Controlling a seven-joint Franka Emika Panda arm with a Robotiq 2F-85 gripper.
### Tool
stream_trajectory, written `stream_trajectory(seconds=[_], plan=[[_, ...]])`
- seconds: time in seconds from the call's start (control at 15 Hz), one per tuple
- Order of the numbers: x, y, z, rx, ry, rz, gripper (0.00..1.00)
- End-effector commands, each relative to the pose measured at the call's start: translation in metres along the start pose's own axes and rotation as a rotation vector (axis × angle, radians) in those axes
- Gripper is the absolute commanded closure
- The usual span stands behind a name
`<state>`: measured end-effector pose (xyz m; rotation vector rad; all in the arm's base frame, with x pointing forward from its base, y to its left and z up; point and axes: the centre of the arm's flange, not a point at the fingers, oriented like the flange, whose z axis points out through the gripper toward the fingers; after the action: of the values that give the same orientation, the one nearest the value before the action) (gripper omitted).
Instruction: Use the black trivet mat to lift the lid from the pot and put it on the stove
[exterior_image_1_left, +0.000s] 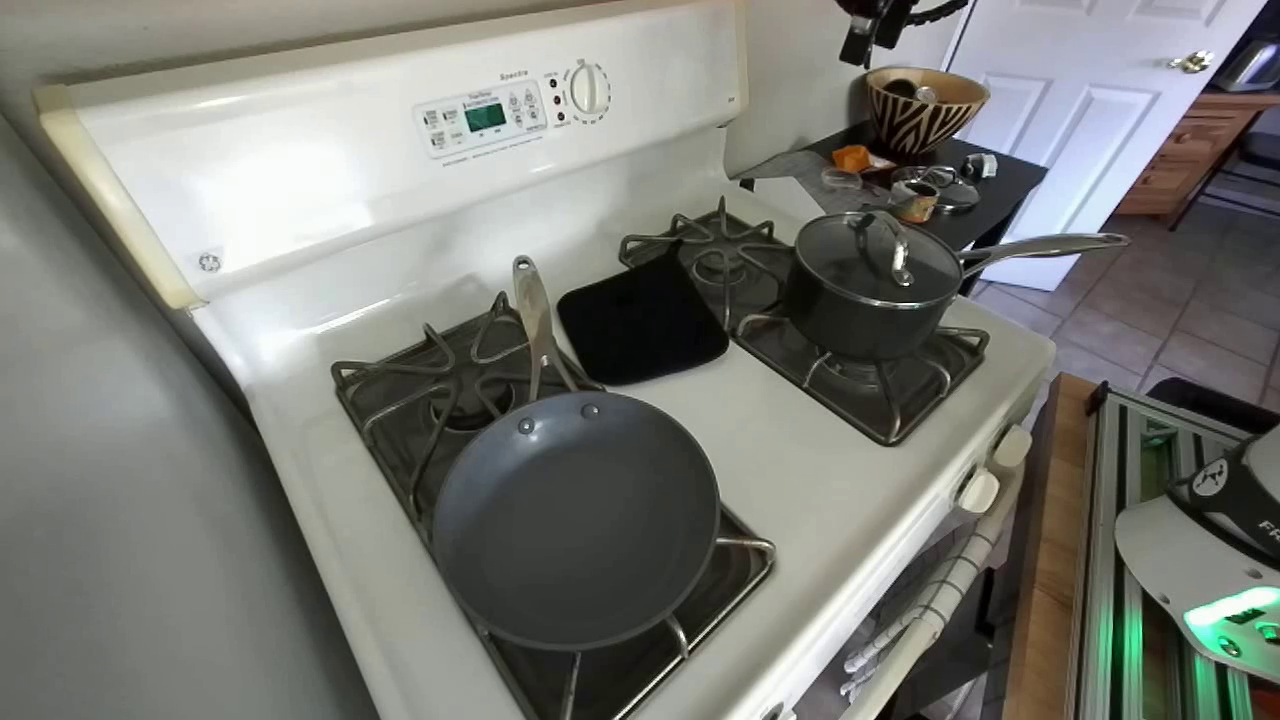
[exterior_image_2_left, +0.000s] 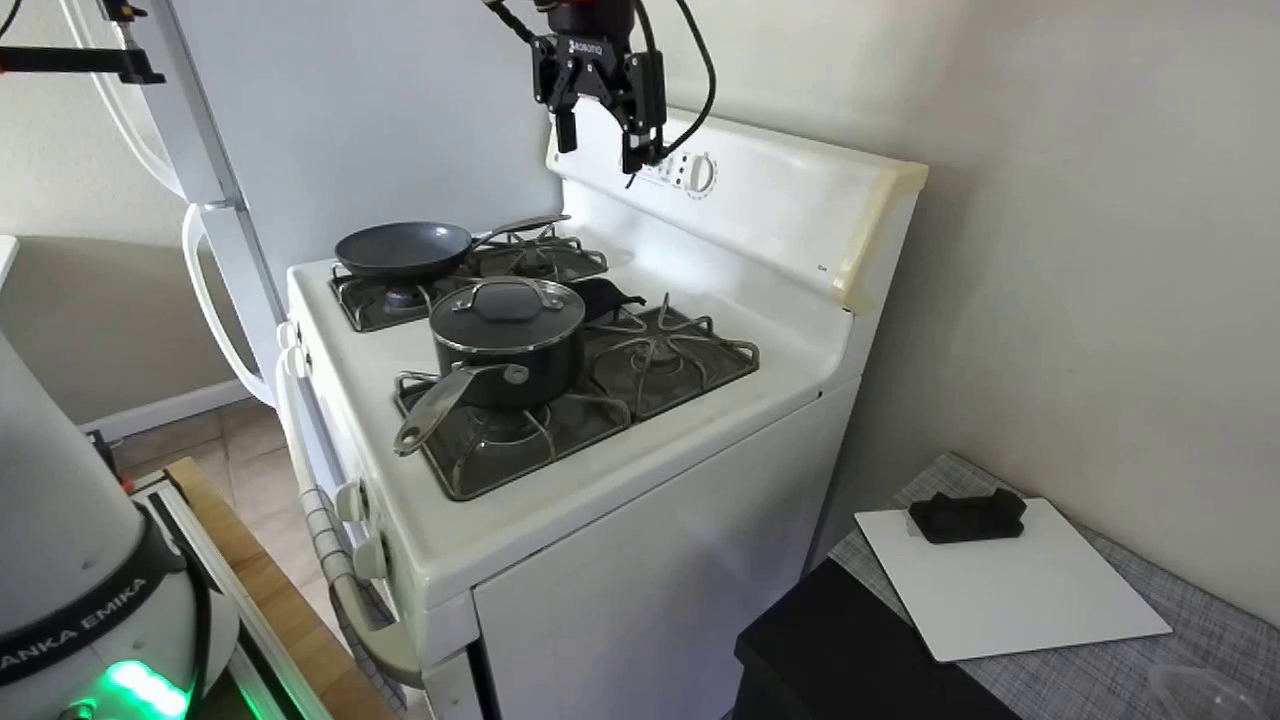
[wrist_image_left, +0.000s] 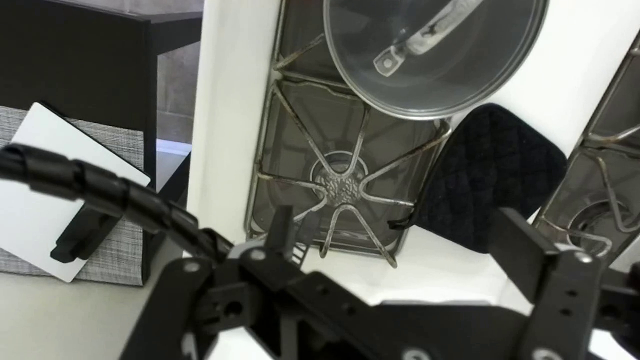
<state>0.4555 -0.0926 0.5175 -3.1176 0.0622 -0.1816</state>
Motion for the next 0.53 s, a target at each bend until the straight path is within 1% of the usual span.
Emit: stream_trajectory(seconds=[0.0,0.07,0.2,0.47], plan=[[0.01,-0.05,0.047,-0.012,0.086,0.074,0.0],[0.016,-0.065,0.056,-0.017,0.133,0.094,0.0],[0.026,-0.091,0.075,-0.024,0.165,0.103,0.0],[0.045,-0.131,0.122,-0.035,0.177,0.093,0.0]])
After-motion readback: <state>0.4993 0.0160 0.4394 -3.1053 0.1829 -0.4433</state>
